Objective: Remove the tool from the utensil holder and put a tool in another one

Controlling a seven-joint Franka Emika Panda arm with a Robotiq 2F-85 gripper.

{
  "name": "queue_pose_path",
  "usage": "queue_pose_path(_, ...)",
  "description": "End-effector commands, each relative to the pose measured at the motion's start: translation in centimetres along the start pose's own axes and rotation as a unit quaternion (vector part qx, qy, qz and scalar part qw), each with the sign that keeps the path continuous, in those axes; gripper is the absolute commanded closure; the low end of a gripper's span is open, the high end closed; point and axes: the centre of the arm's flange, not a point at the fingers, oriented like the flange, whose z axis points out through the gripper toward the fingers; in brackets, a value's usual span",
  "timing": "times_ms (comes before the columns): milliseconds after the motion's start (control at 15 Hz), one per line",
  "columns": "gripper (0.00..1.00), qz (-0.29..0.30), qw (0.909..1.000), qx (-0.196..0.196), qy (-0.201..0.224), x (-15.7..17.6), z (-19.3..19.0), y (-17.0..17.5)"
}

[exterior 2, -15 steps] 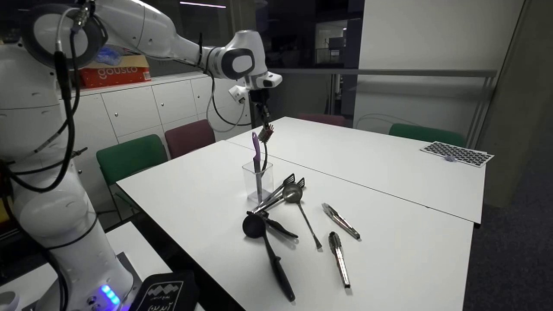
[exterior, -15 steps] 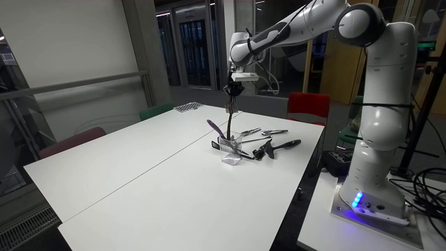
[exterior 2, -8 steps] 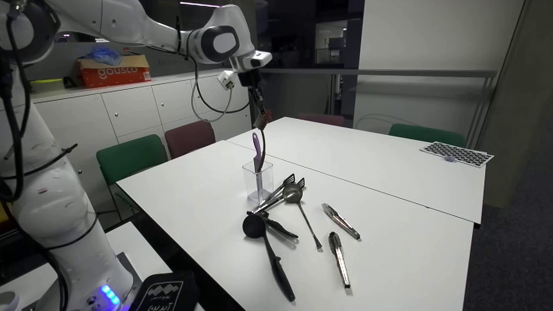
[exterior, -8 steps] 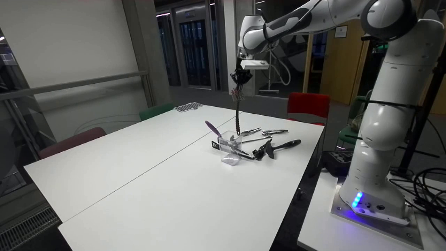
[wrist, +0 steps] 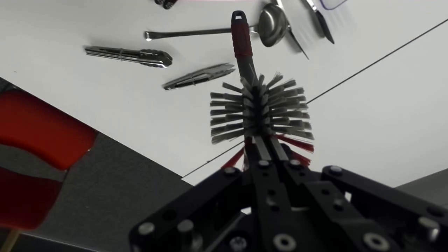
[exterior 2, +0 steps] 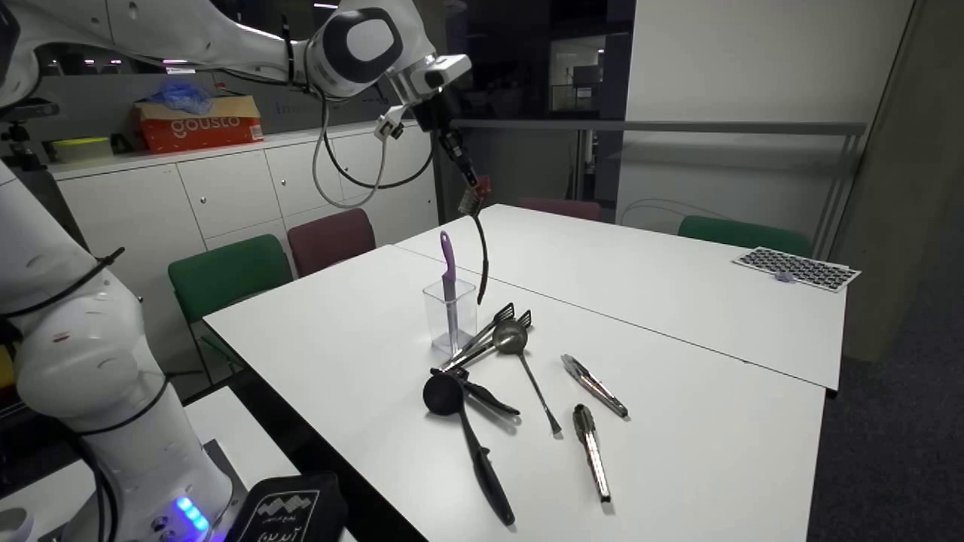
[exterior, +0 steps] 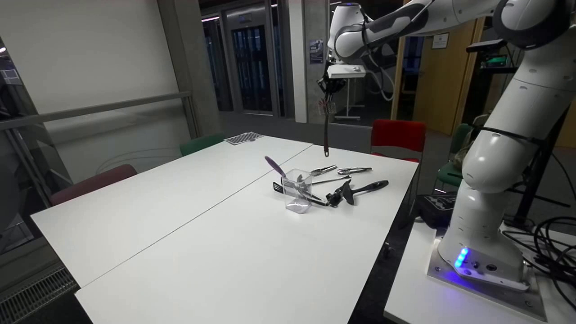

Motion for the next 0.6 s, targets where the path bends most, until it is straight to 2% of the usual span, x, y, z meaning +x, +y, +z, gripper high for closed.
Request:
queue_pose_path(0,0.99,0.002,0.9979,0.0,-0.065,0.6,1.7,2.1)
queue_pose_path(67,0.99,-0.002,0.9949,0.026,-0.098,1.0,2.8,2.3)
queue_pose_path(267,0.99,-0.012,0.9831,0.098,-0.154,1.6,5.8,2.6)
queue_pose_path(400,0.99,-0.013,0.971,0.14,-0.193,2.1,8.0,3.0)
queue_pose_path(533,0.99,-0.012,0.9551,0.176,-0.238,2.5,10.1,3.5)
